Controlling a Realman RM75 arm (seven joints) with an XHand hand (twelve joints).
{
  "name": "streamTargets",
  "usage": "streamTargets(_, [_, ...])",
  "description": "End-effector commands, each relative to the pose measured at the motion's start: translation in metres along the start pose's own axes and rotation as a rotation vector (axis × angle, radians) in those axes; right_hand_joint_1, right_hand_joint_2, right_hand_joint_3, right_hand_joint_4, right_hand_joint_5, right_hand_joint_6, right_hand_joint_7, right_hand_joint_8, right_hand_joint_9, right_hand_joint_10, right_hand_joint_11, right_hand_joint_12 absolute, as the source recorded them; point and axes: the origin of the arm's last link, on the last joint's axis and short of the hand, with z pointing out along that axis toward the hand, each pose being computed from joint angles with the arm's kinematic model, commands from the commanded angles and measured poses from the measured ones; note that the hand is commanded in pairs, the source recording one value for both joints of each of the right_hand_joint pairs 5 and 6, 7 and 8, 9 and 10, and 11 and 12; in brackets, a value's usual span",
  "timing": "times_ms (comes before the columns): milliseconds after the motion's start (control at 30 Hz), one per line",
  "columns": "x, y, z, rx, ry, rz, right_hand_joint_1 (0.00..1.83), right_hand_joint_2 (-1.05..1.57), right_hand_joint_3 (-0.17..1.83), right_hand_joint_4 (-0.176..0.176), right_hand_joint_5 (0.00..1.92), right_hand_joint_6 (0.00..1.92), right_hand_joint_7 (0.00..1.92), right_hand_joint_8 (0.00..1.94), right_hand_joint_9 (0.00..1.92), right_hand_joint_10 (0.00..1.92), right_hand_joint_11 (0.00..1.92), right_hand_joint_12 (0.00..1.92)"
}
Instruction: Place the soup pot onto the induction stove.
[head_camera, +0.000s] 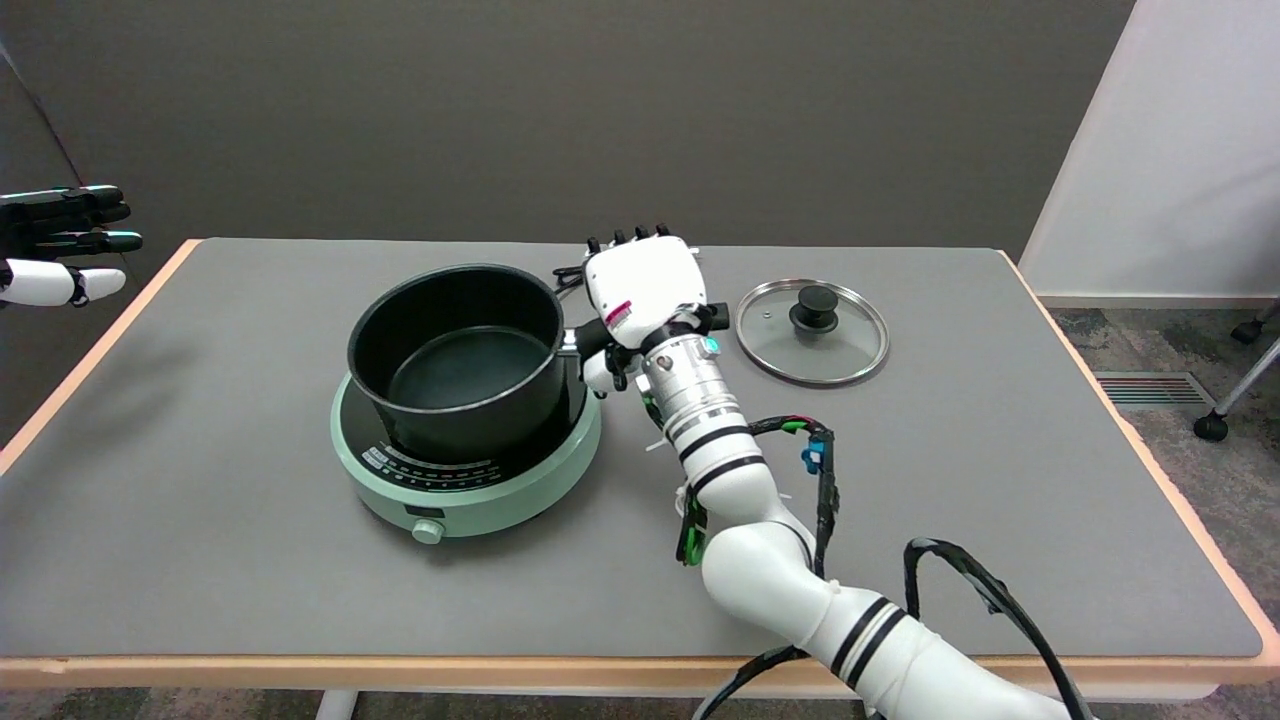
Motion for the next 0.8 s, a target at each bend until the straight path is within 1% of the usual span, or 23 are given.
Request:
streamTargets(33, [0.006,0.011,-0.011,0.000,0.027,-0.008,0.99,0.31,1.53,0.022,0.96,0.96,0.96,0.96,0.96,0.96,0.96,0.96])
streamTargets(133, [0.007,0.010,-0.009,0.006,0.026,-0.007,0.99,0.23,1.63,0.024,0.93,0.93,0.93,0.93,0.93,0.93,0.93,0.93])
streamTargets(167, [0.007,0.010,-0.007,0.009,0.027,-0.008,0.99,0.15,1.72,0.025,0.91,0.91,0.91,0.91,0.91,0.91,0.91,0.91])
streamTargets(267, [0.005,0.007,-0.004,0.023,0.016,-0.012,1.00,0.00,1.83,0.027,0.88,0.88,0.88,0.88,0.88,0.88,0.88,0.88])
streamTargets(300, [0.003,0.006,-0.003,0.031,0.010,-0.015,0.99,-0.03,1.83,0.143,0.86,0.86,0.86,0.86,0.86,0.86,0.86,0.86])
streamTargets(333, [0.002,0.004,-0.002,0.036,0.007,-0.016,1.00,-0.09,1.83,0.176,0.85,0.85,0.85,0.85,0.85,0.85,0.85,0.85])
streamTargets(467, [-0.001,-0.003,0.003,0.054,0.001,-0.022,1.01,-0.20,1.83,0.176,0.81,0.81,0.81,0.81,0.81,0.81,0.81,0.81])
streamTargets(800, [-0.003,-0.015,0.010,0.062,-0.006,-0.013,1.03,-0.29,1.83,0.176,0.76,0.76,0.76,0.76,0.76,0.76,0.76,0.76])
